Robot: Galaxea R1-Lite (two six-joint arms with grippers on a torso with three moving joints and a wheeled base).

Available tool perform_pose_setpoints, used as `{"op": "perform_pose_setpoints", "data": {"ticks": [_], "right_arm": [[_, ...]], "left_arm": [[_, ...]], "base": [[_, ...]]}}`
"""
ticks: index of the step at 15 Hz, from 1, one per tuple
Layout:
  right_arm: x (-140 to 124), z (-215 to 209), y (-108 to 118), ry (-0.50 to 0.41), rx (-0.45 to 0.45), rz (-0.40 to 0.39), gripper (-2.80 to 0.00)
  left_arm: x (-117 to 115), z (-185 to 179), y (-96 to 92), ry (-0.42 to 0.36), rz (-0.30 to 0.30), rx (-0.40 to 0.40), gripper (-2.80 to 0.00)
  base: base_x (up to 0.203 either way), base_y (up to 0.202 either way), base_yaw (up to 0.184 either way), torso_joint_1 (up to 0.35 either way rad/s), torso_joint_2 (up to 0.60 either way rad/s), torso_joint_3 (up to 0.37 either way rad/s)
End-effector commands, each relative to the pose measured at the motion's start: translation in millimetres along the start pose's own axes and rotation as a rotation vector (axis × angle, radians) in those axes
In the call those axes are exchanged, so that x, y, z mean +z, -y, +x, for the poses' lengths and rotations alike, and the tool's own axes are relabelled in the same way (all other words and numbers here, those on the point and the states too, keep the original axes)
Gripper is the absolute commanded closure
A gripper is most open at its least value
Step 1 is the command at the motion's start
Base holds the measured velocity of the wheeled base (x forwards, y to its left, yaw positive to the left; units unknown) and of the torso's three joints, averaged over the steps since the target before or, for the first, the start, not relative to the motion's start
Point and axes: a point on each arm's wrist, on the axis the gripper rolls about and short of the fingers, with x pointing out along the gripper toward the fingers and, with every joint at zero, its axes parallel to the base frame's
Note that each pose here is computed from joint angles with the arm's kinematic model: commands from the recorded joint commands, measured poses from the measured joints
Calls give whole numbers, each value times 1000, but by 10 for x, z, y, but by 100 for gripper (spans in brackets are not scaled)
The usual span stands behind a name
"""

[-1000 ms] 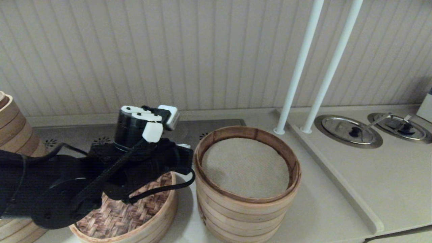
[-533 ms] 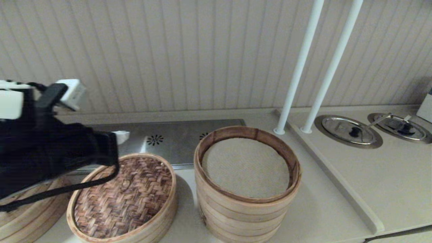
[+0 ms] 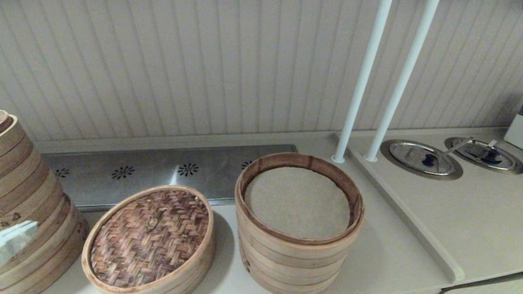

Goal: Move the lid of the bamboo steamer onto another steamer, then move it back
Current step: Pick up the steamer

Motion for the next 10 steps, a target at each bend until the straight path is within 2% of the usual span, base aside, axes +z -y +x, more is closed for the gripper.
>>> {"op": "perform_pose_setpoints", "data": {"ticks": [1, 4, 10], "right_arm": [[-13, 4, 0, -5, 0, 0, 0], [-12, 4, 0, -5, 0, 0, 0], [-9, 3, 0, -4, 0, 0, 0]], "left_arm": [[-333, -254, -22, 46, -5, 45, 0], [-547, -312, -20, 30, -10, 60, 0], [-1001, -403, -14, 55, 49, 73, 0]], "base": [[0, 0, 0, 0, 0, 0], [0, 0, 0, 0, 0, 0], [0, 0, 0, 0, 0, 0]]}}
